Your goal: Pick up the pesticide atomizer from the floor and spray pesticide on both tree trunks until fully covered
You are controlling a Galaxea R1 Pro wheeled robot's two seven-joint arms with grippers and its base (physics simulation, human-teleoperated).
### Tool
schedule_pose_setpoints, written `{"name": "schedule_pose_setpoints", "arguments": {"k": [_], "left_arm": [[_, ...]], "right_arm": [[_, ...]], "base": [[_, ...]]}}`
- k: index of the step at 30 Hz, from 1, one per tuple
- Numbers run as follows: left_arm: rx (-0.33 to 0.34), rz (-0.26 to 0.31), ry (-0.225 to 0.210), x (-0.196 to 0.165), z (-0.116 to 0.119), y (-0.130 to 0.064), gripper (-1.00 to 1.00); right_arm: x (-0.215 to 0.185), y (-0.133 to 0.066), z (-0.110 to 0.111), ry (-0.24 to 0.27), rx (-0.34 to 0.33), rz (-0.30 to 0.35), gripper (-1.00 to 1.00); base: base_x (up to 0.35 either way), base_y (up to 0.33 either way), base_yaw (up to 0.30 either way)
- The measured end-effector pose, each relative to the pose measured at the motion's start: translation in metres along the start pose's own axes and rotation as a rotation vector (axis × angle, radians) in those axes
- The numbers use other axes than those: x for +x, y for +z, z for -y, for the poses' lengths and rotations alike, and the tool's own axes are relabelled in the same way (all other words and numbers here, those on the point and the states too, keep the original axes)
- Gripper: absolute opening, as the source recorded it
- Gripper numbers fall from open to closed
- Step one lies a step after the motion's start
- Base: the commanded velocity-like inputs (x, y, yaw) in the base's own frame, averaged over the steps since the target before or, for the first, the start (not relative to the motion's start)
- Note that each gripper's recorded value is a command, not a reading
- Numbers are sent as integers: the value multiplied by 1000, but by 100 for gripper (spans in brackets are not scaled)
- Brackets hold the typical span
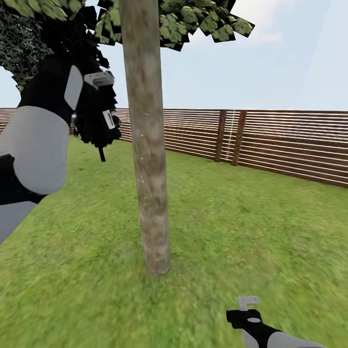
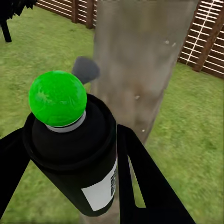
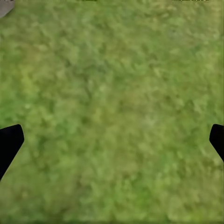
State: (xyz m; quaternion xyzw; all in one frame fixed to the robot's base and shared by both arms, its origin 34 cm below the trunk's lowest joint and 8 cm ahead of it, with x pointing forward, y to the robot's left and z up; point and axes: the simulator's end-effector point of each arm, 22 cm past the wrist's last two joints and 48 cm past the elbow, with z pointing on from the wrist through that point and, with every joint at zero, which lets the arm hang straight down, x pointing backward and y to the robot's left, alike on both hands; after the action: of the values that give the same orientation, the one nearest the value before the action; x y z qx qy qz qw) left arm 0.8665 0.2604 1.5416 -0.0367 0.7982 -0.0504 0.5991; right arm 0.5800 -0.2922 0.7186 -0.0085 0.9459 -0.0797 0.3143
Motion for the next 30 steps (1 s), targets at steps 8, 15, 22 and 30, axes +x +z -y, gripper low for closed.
{"name": "schedule_pose_setpoints", "arguments": {"k": [8,15,22,30], "left_arm": [[1,-3,-4,1,-2,2,-100],[23,-159,15,63,11,34,-100],[45,-207,41,106,23,61,-100],[47,-213,43,110,24,62,-100]], "right_arm": [[0,1,0,0,0,0,100],[0,1,0,0,0,-1,100],[0,1,0,0,0,-1,100],[0,1,0,0,0,0,100]], "base": [[61,0,0],[1,0,0],[0,0,0],[-130,0,0]]}}
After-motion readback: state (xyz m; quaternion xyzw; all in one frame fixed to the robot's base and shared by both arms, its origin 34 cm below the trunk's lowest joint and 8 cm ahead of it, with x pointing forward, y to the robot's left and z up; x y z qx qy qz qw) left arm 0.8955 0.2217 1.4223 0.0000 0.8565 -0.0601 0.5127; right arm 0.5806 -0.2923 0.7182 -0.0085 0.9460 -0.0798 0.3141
